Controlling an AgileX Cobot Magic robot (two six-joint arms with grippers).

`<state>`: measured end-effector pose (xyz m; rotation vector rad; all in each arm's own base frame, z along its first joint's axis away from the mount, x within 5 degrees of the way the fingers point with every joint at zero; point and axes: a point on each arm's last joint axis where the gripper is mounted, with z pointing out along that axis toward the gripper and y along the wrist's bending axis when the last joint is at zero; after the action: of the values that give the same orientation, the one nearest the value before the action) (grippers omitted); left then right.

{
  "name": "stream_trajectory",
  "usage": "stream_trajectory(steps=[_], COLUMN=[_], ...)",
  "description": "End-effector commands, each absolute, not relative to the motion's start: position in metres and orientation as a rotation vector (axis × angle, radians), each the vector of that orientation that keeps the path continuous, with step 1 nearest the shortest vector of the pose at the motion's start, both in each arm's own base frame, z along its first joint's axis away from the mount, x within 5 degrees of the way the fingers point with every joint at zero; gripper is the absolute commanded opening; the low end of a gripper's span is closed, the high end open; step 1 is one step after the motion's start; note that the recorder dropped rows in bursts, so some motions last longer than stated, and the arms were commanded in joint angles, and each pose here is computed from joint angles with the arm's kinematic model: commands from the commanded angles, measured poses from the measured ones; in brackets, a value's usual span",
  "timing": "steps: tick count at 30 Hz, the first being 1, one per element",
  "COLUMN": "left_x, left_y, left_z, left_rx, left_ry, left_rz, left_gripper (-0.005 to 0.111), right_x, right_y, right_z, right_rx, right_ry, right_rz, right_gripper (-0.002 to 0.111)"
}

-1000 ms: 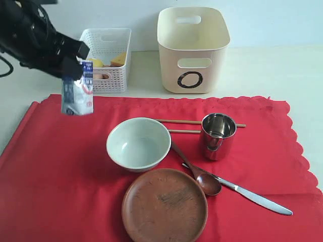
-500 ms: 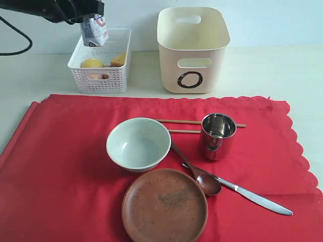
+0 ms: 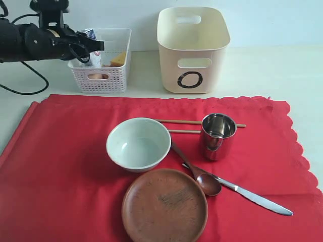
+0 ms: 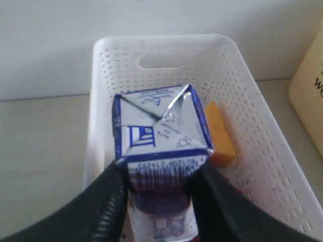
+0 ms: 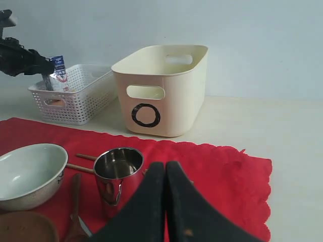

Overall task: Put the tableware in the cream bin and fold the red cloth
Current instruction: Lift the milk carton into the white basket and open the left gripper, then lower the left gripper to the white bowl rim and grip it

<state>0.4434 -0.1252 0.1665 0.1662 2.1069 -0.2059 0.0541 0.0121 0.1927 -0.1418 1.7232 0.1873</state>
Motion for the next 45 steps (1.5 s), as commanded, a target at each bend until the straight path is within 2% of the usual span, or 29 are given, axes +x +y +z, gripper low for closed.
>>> stream_trajectory(steps=[1,2,3,7,15,22,24,26,28,35,45], left_x=[0.450,0.450,0.450,0.443,0.407,0.386,0.381,0.377,0.374,0.355,0.312], left_y=[-0.126,-0.127,-0.127,-0.127,-0.123,-0.120,-0.121,-0.122,-0.126,-0.152,-0.219], left_z=[0.174,0.175,0.175,0.192,0.249,0.266,0.268,0.269,0.269,0.264,0.245], left_rx=[0.125,0.128,0.132,0.158,0.361,0.391,0.388,0.392,0.436,0.648,1.131], left_ry=[2.071,2.082,2.098,2.154,2.275,2.379,2.414,2.445,2.461,2.459,2.409], left_rz=[-0.227,-0.229,-0.231,-0.243,-0.213,-0.247,-0.271,-0.304,-0.348,-0.609,-0.665], left_gripper=[0.082,0.101,0.105,0.105,0.105,0.102,0.096,0.084,0.068,0.000,0.000], right_x=[0.054,0.054,0.054,0.054,0.054,0.054,0.054,0.054,0.054,0.054,0.054], right_y=[0.012,0.012,0.012,0.012,0.012,0.012,0.012,0.012,0.012,0.012,0.012], right_z=[0.192,0.192,0.192,0.192,0.192,0.192,0.192,0.192,0.192,0.192,0.192], right_rx=[-0.142,-0.142,-0.142,-0.142,-0.142,-0.142,-0.142,-0.142,-0.142,-0.142,-0.142], right_ry=[1.718,1.718,1.718,1.718,1.718,1.718,1.718,1.718,1.718,1.718,1.718], right_rz=[0.189,0.189,0.189,0.189,0.189,0.189,0.189,0.189,0.189,0.189,0.189], right_gripper=[0.000,0.000,0.000,0.000,0.000,0.000,0.000,0.000,0.000,0.000,0.000])
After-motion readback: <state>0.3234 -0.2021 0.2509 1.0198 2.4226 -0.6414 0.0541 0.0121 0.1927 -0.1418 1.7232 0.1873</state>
